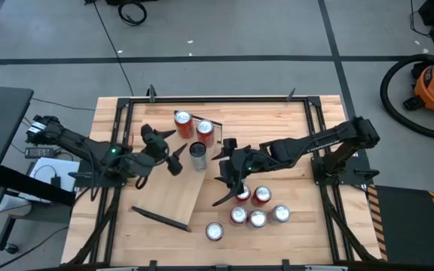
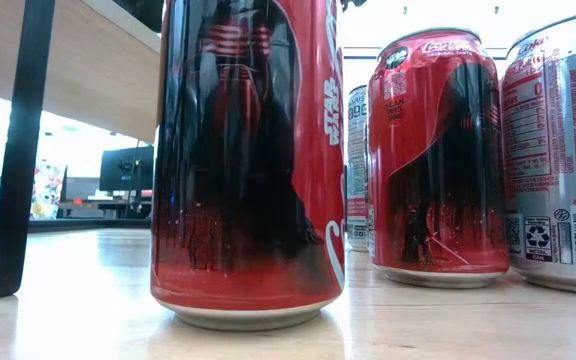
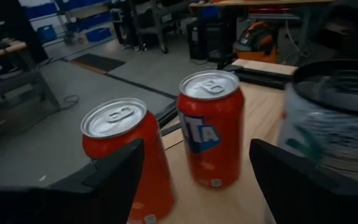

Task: Place canned beverage on shelf
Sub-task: Put the top white soda can on the shelf

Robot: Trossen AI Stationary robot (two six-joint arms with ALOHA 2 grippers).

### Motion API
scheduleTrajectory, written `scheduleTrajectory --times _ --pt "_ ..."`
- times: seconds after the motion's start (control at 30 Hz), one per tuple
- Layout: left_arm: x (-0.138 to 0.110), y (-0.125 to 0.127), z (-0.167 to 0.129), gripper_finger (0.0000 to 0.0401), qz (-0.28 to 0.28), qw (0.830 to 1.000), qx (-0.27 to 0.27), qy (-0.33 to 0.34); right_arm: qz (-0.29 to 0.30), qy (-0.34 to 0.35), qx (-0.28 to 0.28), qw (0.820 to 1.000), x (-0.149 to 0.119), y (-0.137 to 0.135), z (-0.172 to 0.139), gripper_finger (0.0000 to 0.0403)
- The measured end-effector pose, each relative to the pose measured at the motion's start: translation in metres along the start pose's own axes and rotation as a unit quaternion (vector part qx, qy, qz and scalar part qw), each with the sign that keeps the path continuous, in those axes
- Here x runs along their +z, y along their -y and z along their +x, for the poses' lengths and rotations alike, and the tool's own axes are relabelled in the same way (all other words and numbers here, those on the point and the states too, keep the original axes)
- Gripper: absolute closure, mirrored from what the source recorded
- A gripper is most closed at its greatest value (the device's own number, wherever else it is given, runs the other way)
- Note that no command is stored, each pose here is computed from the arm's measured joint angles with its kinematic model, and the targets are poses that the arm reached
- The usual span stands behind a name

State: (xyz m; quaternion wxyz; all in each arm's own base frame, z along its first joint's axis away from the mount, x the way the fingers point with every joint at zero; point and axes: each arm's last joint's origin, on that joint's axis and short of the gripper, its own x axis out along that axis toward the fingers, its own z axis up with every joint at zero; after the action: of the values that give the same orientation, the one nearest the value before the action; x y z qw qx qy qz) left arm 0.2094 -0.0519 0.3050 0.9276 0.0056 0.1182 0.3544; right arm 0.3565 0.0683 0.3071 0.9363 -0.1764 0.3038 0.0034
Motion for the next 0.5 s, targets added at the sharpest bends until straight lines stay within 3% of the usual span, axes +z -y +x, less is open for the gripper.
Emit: scheduleTrajectory --times 0.23,0.5 --pt "0.000 0.001 0.001 0.0099 -0.003 1.000 -0.021 -0.007 0.022 0.034 0.032 0.999 -0.004 0.010 0.008 0.0092" --pt "0.000 0.002 0.001 0.0099 -0.003 0.999 -0.043 -0.013 0.033 0.048 0.015 0.998 -0.004 0.025 0.012 0.0092"
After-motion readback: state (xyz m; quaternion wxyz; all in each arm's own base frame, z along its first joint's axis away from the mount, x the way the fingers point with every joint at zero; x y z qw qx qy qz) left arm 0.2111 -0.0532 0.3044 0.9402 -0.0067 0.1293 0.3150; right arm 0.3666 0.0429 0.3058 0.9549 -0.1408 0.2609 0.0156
